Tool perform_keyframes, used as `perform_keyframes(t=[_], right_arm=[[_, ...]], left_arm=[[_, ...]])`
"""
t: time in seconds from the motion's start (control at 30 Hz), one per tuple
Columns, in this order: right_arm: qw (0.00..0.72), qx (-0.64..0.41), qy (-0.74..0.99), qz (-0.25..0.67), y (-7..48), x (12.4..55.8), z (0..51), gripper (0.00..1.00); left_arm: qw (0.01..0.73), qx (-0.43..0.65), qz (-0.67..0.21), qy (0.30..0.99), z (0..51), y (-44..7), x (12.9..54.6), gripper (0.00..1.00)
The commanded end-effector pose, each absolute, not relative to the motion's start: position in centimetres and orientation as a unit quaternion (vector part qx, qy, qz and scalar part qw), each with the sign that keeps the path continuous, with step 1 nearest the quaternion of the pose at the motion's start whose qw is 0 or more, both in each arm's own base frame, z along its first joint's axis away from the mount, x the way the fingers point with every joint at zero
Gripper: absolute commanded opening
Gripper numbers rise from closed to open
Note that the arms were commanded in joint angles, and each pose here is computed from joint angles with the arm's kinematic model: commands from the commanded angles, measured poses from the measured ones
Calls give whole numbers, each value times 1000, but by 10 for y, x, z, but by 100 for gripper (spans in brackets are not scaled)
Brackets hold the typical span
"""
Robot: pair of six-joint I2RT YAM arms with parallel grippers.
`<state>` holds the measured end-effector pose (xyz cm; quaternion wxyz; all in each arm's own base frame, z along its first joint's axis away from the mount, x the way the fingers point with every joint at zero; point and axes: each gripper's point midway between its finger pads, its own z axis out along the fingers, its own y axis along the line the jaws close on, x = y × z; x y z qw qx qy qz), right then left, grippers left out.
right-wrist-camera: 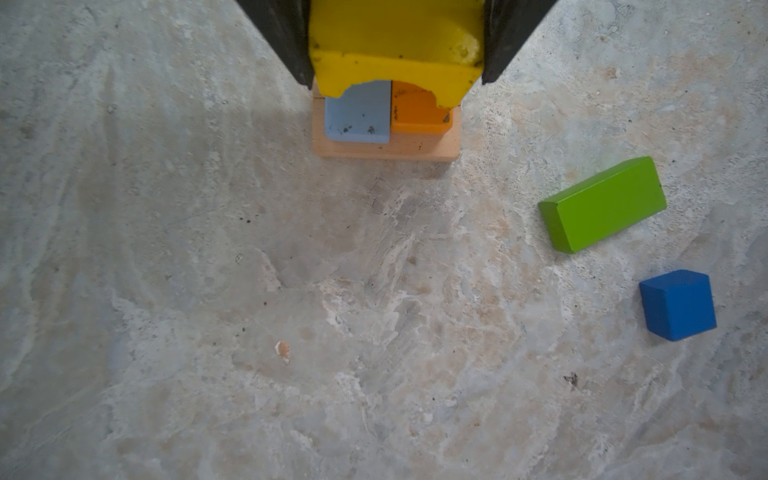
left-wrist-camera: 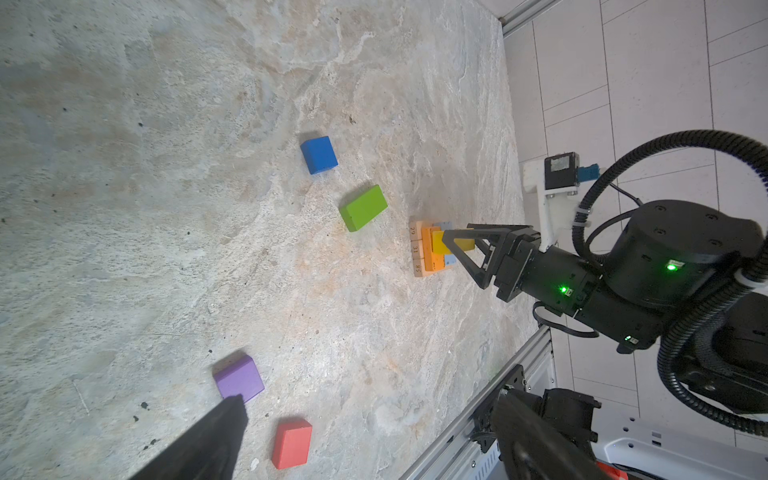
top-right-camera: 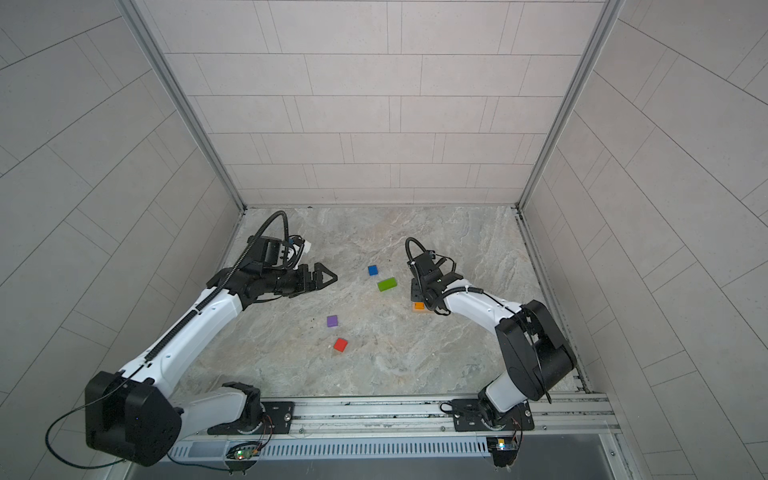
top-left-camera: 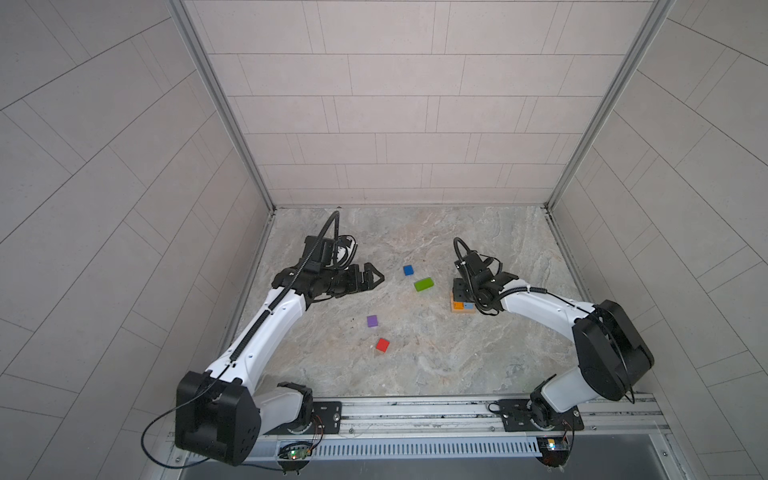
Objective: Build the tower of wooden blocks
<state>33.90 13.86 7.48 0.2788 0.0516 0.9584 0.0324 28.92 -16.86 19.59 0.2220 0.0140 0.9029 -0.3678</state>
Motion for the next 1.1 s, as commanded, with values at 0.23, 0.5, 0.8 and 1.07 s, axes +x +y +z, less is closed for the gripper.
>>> perform_keyframes(t=[0.23, 0.5, 0.8, 1.07], right_arm=[[269, 64, 960, 28, 135, 336, 63, 54], [271, 65, 960, 23, 133, 336, 64, 57], [276, 64, 959, 21, 132, 337, 71, 65], [280, 60, 958, 21, 133, 340, 77, 70]], left_arm=[[225, 15, -370, 901, 196, -167, 288, 100], [224, 14, -369, 902, 196, -167, 288, 100], [224, 14, -370, 902, 196, -167, 288, 100], [223, 13, -370, 902, 195, -167, 288, 100]])
